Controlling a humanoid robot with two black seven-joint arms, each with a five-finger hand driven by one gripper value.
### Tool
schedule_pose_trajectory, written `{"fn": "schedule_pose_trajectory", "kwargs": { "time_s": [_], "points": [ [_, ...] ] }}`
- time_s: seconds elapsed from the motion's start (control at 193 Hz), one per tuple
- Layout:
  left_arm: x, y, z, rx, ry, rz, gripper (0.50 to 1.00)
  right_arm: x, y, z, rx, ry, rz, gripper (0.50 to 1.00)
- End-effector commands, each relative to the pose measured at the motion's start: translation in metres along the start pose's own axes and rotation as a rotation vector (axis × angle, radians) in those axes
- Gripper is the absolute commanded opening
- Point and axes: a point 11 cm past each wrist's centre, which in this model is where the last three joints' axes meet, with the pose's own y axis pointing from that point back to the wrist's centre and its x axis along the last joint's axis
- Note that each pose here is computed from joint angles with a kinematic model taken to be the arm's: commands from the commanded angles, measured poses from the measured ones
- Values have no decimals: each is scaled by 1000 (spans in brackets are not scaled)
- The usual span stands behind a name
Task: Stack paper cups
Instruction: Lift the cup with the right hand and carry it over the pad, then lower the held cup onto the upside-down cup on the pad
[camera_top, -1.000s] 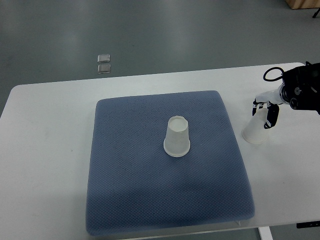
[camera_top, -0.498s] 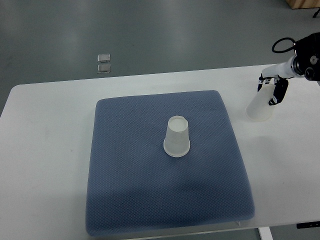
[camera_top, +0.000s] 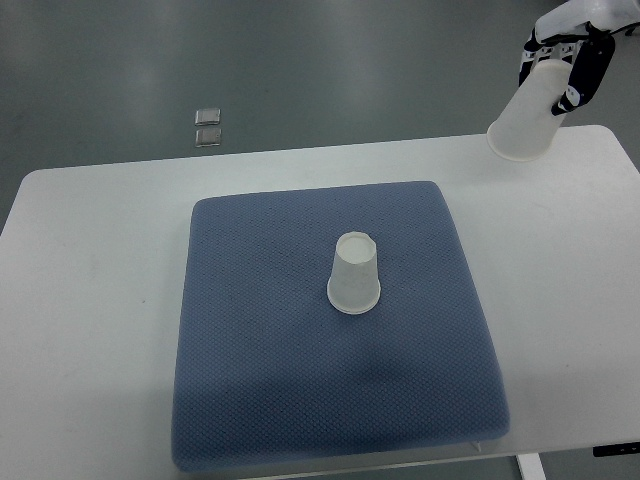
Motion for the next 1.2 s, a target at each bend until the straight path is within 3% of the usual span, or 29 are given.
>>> {"fn": "schedule_pose_trajectory", "kwargs": {
  "time_s": [0.0, 0.15, 0.358, 0.643, 1.192],
  "points": [
    [1, 0, 0, 0, 0, 2, 1000, 5, 5, -4, 3, 10, 9, 590],
    [0, 0, 0, 0, 0, 0, 1000, 11, 11, -31, 56, 18, 14, 592],
    [1, 0, 0, 0, 2, 2, 1000, 27, 34, -121, 186, 66, 13, 592],
    [1, 0, 0, -1, 3, 1, 1000, 0, 20, -215, 253, 239, -56, 594],
    [0, 0, 0, -1, 5, 0, 1000, -33, -14, -234, 277, 244, -105, 603]
  ]
}}
